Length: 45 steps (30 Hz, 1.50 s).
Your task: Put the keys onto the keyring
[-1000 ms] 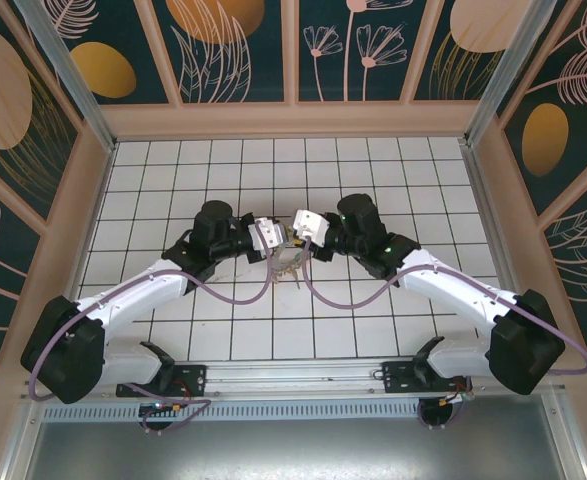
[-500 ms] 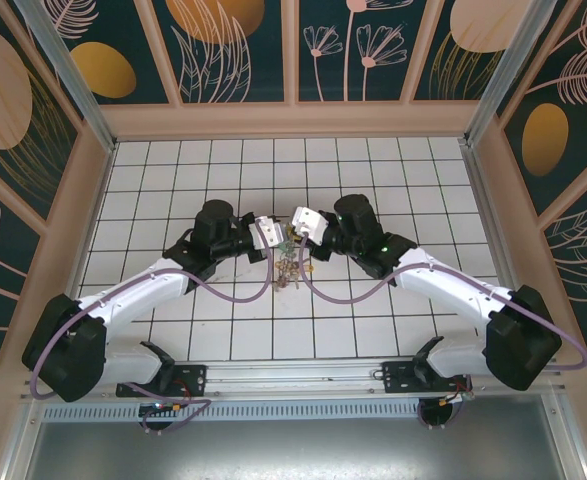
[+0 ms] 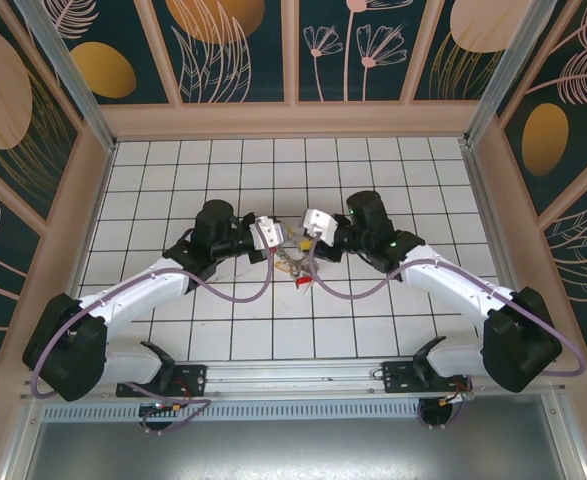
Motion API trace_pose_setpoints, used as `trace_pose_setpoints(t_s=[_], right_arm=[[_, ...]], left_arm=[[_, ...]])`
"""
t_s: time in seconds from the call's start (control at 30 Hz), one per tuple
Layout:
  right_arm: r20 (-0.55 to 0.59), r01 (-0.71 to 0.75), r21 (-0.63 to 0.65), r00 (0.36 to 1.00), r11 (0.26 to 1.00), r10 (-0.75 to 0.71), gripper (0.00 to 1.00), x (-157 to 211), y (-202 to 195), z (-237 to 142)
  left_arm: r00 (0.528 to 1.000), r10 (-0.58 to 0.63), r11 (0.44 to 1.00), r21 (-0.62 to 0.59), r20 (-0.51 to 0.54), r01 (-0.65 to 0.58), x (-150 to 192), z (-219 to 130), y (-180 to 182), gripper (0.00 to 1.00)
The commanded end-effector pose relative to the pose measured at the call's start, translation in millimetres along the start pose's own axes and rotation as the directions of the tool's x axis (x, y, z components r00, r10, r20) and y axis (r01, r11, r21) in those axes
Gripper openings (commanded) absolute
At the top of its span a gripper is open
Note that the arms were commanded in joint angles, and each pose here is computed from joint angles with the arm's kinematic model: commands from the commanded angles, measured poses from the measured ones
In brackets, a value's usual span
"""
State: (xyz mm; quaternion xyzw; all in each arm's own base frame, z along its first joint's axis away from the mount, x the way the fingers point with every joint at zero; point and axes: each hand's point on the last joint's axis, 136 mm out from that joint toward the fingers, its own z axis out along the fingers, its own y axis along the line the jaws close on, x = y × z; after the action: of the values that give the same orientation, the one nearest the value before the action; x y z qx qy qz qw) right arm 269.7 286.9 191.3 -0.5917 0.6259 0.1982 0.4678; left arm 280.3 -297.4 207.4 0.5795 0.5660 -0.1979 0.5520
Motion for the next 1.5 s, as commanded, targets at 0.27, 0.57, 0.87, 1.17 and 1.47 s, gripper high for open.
trace_pose_setpoints(t_s=[0.27, 0.57, 0.87, 1.17, 1.47], right_arm=[[0.11, 0.243, -0.227, 0.969, 0.943, -0.223, 0.39, 1, 18, 4], [0.144, 0.285, -0.297, 0.957, 0.911, -0.252, 0.39, -9, 13, 15], [0.129, 0.235, -0.404, 0.971, 0.884, -0.2, 0.39, -6, 12, 9], [0.154, 0.237, -0.452, 0.97, 0.86, -0.187, 0.38, -12, 13, 19], [0.165, 0.229, -0.487, 0.972, 0.843, -0.168, 0.29, -13, 19, 24]], left_arm=[[0.995, 0.048, 0.999, 0.022, 0.085, -0.05, -22, -2, 1, 0.0], [0.995, 0.051, 0.997, 0.046, 0.089, -0.055, -23, -3, -4, 0.0], [0.995, 0.055, 0.997, 0.056, 0.08, -0.059, -20, -2, -6, 0.0], [0.995, 0.057, 0.996, 0.057, 0.08, -0.062, -20, -2, -6, 0.0], [0.996, 0.058, 0.996, 0.058, 0.069, -0.062, -18, -2, -7, 0.0]])
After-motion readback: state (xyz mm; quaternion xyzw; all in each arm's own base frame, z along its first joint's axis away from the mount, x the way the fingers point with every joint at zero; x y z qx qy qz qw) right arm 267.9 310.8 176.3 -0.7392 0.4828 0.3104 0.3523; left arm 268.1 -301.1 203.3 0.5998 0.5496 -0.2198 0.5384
